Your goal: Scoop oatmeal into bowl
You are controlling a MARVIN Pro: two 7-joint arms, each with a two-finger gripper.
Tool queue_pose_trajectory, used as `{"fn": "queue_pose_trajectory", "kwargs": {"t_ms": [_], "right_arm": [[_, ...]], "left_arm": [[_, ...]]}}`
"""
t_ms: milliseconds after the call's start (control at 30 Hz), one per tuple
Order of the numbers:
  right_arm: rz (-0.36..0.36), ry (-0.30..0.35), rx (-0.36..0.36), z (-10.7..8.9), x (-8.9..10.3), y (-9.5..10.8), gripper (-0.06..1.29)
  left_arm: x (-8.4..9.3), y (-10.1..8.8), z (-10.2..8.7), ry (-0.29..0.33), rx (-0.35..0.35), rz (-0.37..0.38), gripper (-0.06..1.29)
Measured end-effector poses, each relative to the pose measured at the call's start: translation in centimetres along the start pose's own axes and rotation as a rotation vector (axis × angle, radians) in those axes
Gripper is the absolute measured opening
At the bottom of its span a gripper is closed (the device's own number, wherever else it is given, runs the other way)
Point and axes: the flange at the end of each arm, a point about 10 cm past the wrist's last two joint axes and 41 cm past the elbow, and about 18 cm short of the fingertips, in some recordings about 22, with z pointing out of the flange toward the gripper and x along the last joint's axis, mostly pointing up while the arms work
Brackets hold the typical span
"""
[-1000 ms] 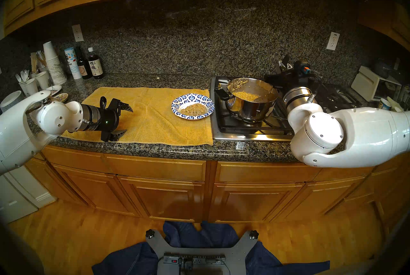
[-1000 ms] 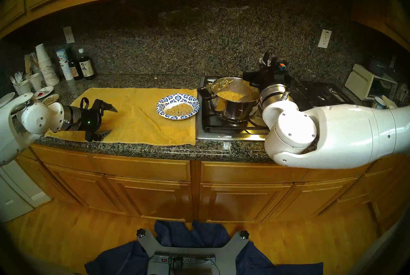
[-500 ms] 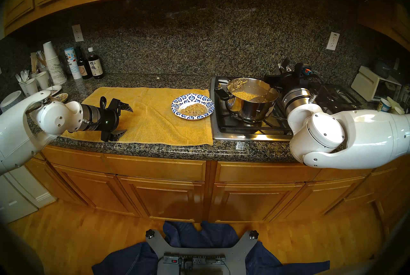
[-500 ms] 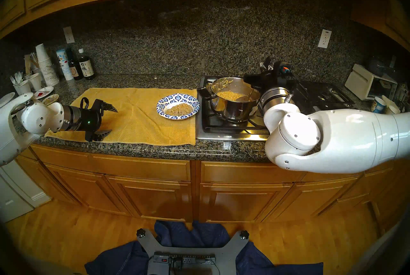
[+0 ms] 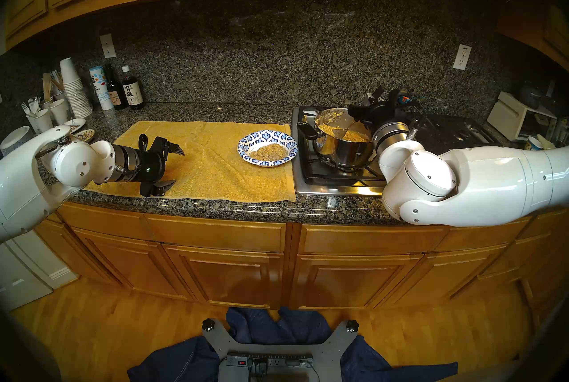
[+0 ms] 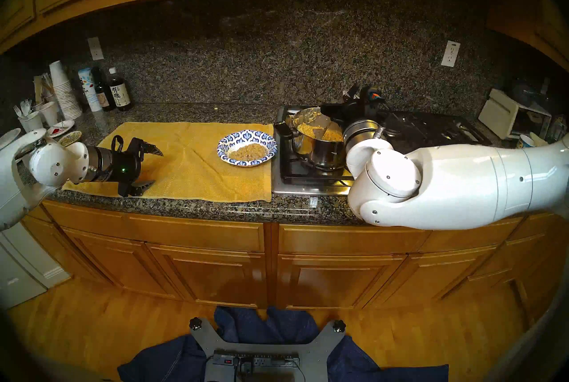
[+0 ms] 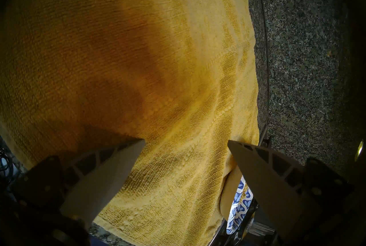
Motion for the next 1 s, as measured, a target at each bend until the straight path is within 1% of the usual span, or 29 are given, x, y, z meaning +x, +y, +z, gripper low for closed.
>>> {"fn": "queue_pose_trajectory", "kwargs": {"t_ms": [133,300,633,833,1000], "right_arm": [[0.011,-0.011,-0.017,0.3,0.0,0.0,-0.04],[0.019,-0.025,-0.039,0.2,0.0,0.3,-0.04],[0.015,-0.076,-0.104,-1.1,-0.3,2.1,-0.04],[0.016,-0.087,-0.133,-1.8,-0.3,3.2,-0.04],[0.018,-0.089,-0.145,-2.1,-0.2,3.6,-0.04]], "left_arm": [[0.0,0.0,0.0,0.0,0.0,0.0,1.23],[0.0,0.0,0.0,0.0,0.0,0.0,1.23],[0.0,0.0,0.0,0.0,0.0,0.0,1.23],[0.0,0.0,0.0,0.0,0.0,0.0,1.23],[0.0,0.0,0.0,0.0,0.0,0.0,1.23]]}}
